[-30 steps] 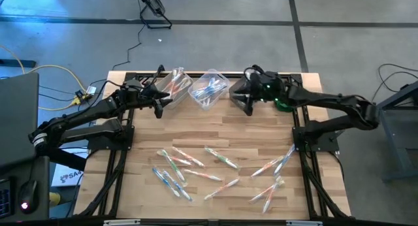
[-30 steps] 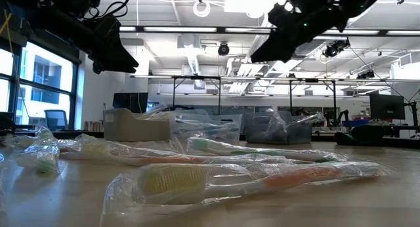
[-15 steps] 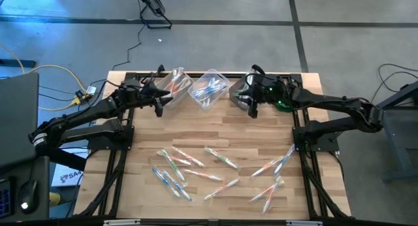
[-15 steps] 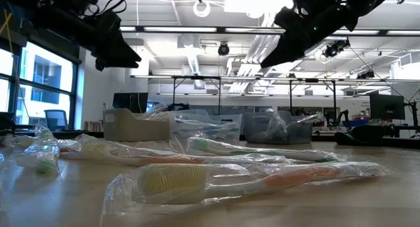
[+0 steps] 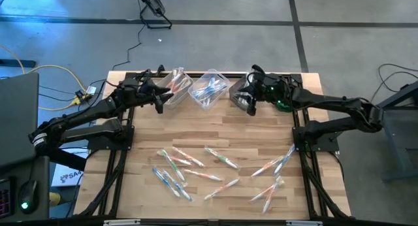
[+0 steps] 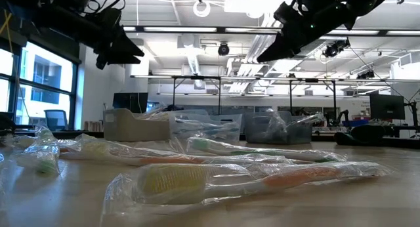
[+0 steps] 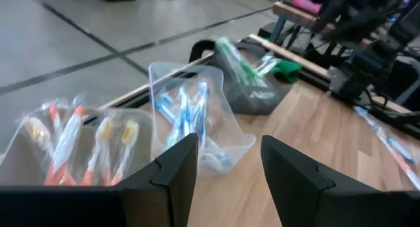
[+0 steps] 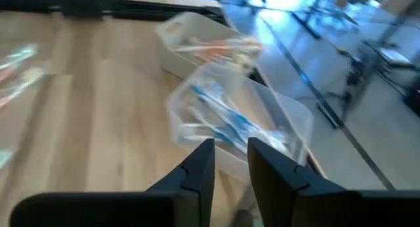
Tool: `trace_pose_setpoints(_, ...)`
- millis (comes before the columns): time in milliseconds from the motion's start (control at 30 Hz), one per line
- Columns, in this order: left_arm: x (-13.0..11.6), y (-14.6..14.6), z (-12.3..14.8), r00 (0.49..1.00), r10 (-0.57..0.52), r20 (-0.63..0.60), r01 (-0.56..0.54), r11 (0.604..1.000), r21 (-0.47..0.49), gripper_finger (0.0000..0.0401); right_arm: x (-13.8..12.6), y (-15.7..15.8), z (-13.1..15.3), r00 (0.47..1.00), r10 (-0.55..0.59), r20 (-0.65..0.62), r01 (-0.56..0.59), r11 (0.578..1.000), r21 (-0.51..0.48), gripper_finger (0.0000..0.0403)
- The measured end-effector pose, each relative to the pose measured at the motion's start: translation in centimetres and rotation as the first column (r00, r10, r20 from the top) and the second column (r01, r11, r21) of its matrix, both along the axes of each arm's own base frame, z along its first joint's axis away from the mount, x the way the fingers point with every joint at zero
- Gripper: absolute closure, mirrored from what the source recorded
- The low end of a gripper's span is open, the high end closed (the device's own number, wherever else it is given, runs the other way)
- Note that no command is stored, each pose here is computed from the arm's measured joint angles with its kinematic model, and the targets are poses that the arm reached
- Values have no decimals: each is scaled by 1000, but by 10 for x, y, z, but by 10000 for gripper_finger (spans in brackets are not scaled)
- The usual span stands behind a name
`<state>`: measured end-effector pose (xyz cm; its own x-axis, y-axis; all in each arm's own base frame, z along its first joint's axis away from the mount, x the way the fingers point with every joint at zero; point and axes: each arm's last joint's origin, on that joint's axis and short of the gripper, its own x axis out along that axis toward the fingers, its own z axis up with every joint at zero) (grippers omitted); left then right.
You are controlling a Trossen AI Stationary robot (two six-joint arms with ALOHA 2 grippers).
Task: Pick & Place Toothbrushes
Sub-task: Put the orange toothbrush into the white bin
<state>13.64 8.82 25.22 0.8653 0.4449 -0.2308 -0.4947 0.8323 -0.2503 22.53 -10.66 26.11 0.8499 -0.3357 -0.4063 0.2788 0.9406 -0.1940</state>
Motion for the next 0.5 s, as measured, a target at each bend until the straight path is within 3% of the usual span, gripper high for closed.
trace_pose_setpoints(500,14,-29,-5,988,-109,-107,119,988,94,237,-7,-1,-1,998,-60,18,56,984,170,359)
